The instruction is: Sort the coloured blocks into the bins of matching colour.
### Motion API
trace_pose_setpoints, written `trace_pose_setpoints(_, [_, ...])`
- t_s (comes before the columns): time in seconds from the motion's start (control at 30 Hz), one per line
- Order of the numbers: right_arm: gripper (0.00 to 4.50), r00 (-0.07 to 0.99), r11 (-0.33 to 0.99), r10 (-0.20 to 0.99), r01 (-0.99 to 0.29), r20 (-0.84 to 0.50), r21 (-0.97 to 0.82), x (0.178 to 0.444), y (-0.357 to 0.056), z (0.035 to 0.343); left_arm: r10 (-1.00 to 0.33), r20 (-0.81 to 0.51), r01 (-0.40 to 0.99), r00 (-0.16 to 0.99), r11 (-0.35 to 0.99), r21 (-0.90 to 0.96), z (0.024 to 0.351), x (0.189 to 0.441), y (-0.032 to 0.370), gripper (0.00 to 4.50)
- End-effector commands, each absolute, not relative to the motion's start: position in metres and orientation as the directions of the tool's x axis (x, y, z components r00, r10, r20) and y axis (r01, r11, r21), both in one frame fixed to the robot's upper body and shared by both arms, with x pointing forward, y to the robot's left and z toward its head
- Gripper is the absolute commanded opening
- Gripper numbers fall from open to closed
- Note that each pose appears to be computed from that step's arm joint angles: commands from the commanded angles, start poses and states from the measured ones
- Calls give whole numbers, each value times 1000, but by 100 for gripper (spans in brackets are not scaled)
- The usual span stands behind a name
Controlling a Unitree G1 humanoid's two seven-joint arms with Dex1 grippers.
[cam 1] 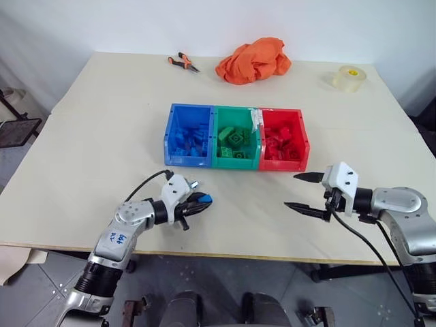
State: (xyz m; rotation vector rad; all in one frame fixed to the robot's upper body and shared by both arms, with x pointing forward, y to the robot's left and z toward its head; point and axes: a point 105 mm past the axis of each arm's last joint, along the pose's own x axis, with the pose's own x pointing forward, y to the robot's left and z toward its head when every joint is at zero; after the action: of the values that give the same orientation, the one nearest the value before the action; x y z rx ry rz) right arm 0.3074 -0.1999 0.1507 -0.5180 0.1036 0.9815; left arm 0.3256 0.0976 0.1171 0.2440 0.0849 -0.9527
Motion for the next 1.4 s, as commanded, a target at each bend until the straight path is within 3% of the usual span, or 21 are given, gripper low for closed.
trace_pose_setpoints(0.03, [419,593,459,756,-781,-275,-423,310,-207,167,-726,-10,699,687,657,282,172,342,106,91])
trace_pose_setpoints(0.27, [419,590,461,764,-782,-261,-419,313,-202,167,-553,61,497,831,788,363,189,385,128,91])
trace_pose_setpoints(0.5, [419,582,455,773,-786,-253,-418,317,-196,168,-567,92,504,819,786,360,188,403,115,315])
trace_pose_setpoints(0.57, [419,583,457,773,-785,-250,-419,317,-195,169,-583,93,520,807,776,357,189,399,116,379])
trace_pose_setpoints(0.63, [419,579,453,775,-788,-252,-417,316,-195,169,-658,51,606,752,719,340,182,378,120,441])
trace_pose_setpoints(0.8, [419,557,435,790,-804,-257,-405,314,-193,167,-756,-48,736,653,618,275,170,325,149,441])
trace_pose_setpoints(1.13, [419,534,411,802,-818,-266,-401,322,-191,166,-705,-357,781,613,608,141,128,256,242,441])
trace_pose_setpoints(1.23, [419,523,402,811,-824,-262,-400,325,-187,166,-690,-368,772,623,618,149,123,261,239,441])
trace_pose_setpoints(1.4, [419,513,392,818,-828,-260,-401,327,-183,166,-699,-303,760,647,624,183,120,292,212,441])
